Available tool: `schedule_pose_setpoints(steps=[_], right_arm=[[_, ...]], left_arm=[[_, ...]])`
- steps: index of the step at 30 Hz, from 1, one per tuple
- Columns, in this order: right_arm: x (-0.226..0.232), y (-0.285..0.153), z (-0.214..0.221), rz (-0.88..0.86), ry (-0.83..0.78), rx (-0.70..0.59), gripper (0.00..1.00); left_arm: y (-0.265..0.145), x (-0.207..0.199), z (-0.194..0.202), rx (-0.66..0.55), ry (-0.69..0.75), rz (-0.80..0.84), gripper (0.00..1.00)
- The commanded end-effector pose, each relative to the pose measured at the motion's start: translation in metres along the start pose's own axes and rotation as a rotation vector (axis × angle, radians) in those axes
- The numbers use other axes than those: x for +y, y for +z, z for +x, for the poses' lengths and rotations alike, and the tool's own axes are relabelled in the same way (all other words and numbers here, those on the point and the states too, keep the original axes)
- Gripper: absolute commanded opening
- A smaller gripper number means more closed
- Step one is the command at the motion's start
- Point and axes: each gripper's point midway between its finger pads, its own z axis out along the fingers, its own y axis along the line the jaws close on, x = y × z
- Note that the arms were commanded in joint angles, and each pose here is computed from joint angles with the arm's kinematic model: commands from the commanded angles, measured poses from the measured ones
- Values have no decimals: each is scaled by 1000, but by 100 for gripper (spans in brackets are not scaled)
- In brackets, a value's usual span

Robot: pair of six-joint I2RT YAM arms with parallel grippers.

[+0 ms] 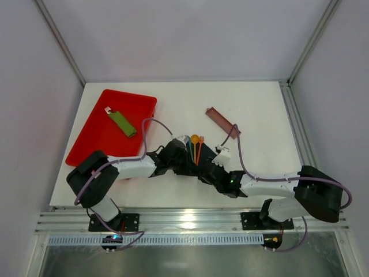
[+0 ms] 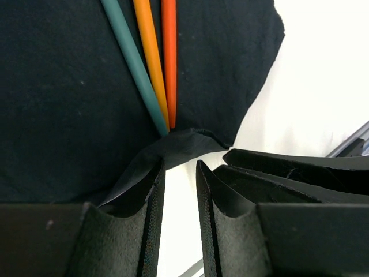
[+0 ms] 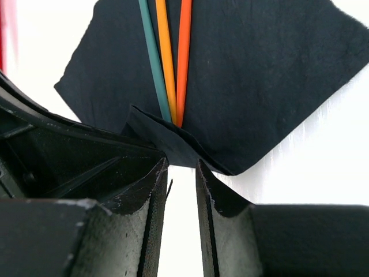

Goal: Place the utensils on the paper napkin and roll it up

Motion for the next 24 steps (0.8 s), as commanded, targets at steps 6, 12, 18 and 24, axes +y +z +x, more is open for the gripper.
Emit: schedule_pose_setpoints(steps=[6, 12, 18, 24], right_arm=[[11, 9, -10, -16, 60, -27, 27], [0, 11, -4, 39, 55, -8, 27], [-7, 13, -3, 72, 42, -9, 27], [-12, 15, -4, 93, 38, -9, 27]], left_arm=[[2, -11, -17, -40, 39, 12, 27], [-1, -12, -19, -42, 40, 11, 28], [-3, -4, -15, -35, 52, -17, 28], [-8, 4, -17, -61, 68, -50, 28]])
